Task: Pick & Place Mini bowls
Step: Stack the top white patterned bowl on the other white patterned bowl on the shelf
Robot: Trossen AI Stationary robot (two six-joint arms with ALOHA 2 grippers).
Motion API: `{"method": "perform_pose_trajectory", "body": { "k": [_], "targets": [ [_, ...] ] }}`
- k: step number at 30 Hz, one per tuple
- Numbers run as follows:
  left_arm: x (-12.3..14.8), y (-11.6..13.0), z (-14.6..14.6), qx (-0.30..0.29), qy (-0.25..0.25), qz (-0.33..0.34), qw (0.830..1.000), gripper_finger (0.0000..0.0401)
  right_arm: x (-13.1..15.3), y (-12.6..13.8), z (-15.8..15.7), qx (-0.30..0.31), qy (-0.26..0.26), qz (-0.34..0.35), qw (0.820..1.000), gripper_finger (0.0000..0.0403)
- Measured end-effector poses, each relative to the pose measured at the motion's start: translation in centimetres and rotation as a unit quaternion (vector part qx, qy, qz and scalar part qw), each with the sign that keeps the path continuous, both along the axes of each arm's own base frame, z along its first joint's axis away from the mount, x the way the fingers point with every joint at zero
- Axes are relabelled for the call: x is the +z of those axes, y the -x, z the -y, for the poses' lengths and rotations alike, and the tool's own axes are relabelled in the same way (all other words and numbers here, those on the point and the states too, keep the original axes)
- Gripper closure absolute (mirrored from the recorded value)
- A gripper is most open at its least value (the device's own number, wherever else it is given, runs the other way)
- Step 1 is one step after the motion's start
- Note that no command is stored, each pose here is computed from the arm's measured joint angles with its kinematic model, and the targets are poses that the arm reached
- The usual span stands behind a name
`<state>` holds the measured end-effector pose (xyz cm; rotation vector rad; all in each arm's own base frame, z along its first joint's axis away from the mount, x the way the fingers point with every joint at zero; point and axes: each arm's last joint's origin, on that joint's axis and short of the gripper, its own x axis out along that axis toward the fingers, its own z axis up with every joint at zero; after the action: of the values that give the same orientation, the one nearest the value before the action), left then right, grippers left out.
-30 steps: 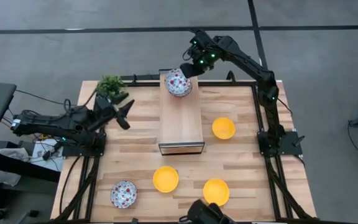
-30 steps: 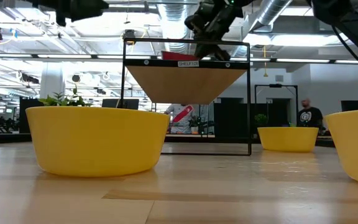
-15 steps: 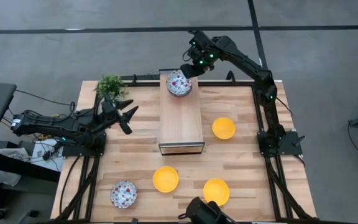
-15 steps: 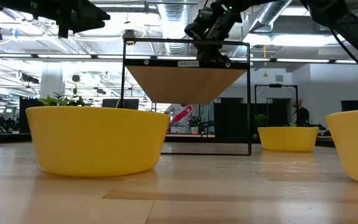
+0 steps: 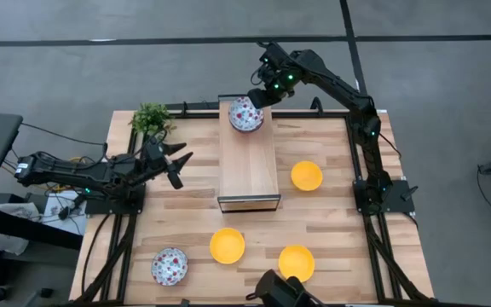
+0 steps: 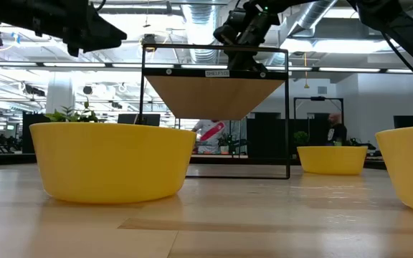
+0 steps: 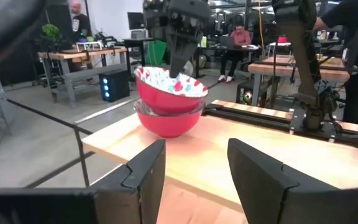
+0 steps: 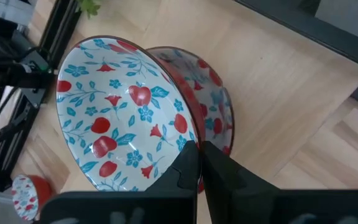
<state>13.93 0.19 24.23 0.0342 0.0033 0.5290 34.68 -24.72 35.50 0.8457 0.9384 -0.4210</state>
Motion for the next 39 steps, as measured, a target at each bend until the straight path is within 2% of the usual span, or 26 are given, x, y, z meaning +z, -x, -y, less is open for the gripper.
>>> {"method": "perform_pose_trajectory", "body": {
  "k": [4,26,39],
  "targets": [
    [0.0,0.0,0.1,-0.014,0.001,0.003,1.000,0.0229,0.0,0.0,0.0,-0.001,0.004,-0.001,1.000,0.0403],
    [0.1,0.0,0.1,-0.014,0.001,0.007,1.000,0.0229,0.0,-0.5,-0.8,0.011,0.010,-0.009,1.000,0.0401],
    [0.3,-0.1,0.2,-0.034,0.000,0.012,0.999,0.0229,0.0,-0.7,-1.0,0.014,0.011,-0.008,1.000,0.0376]
  ]
}}
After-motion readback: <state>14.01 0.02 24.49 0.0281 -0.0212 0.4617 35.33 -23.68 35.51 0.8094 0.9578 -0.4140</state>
